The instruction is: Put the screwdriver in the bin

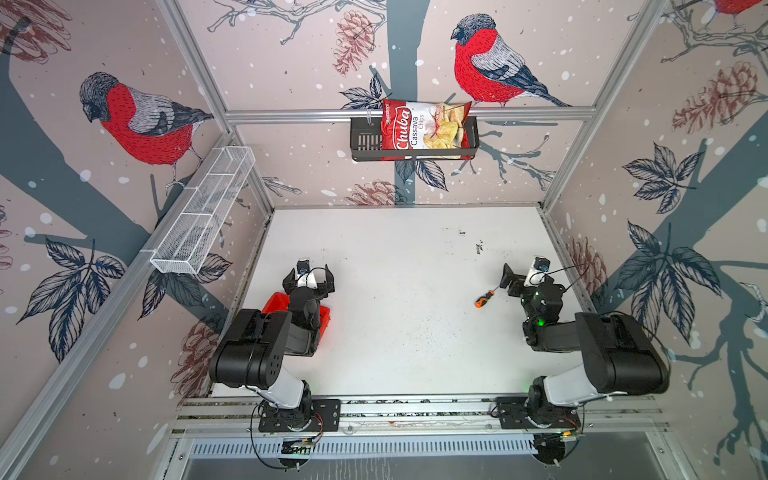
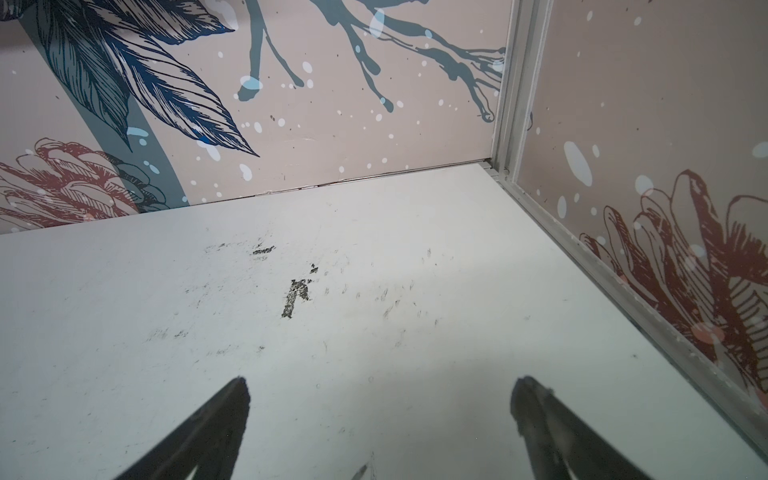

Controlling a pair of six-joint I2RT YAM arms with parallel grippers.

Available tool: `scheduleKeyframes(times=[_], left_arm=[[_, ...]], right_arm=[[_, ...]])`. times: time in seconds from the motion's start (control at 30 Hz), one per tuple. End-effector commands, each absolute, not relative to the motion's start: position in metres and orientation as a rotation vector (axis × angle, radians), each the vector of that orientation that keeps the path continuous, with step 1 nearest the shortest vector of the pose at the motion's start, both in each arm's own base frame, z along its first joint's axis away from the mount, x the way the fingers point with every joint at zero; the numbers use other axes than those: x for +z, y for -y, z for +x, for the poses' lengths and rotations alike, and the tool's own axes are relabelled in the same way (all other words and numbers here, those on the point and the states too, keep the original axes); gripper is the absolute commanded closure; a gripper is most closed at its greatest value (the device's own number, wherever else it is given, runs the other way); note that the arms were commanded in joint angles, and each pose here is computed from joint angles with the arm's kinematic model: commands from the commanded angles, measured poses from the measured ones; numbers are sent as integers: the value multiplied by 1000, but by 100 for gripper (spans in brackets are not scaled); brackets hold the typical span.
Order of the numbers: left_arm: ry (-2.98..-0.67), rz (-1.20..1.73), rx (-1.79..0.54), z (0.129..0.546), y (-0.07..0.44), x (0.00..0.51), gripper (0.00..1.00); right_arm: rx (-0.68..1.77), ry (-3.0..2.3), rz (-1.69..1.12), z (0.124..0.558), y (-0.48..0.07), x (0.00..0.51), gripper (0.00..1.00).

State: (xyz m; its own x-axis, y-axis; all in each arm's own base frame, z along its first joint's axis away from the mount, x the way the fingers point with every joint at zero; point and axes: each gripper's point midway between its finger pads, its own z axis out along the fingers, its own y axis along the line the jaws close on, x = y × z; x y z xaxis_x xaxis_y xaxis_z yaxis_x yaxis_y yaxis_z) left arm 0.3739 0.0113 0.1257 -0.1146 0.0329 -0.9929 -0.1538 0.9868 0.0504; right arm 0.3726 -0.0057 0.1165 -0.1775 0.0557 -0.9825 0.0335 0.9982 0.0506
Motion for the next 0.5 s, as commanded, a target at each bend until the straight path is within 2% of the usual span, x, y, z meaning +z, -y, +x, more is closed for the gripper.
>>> scheduleKeyframes(times=[0.0,0.47], left_arm=[[-1662,-96,151,375,-11,130,1],[-1642,-81,200,371,-6,151,1]], right_arm=[[16,-1717,73,374,7,125,0],[-36,-1739,86,378,6,140,0]])
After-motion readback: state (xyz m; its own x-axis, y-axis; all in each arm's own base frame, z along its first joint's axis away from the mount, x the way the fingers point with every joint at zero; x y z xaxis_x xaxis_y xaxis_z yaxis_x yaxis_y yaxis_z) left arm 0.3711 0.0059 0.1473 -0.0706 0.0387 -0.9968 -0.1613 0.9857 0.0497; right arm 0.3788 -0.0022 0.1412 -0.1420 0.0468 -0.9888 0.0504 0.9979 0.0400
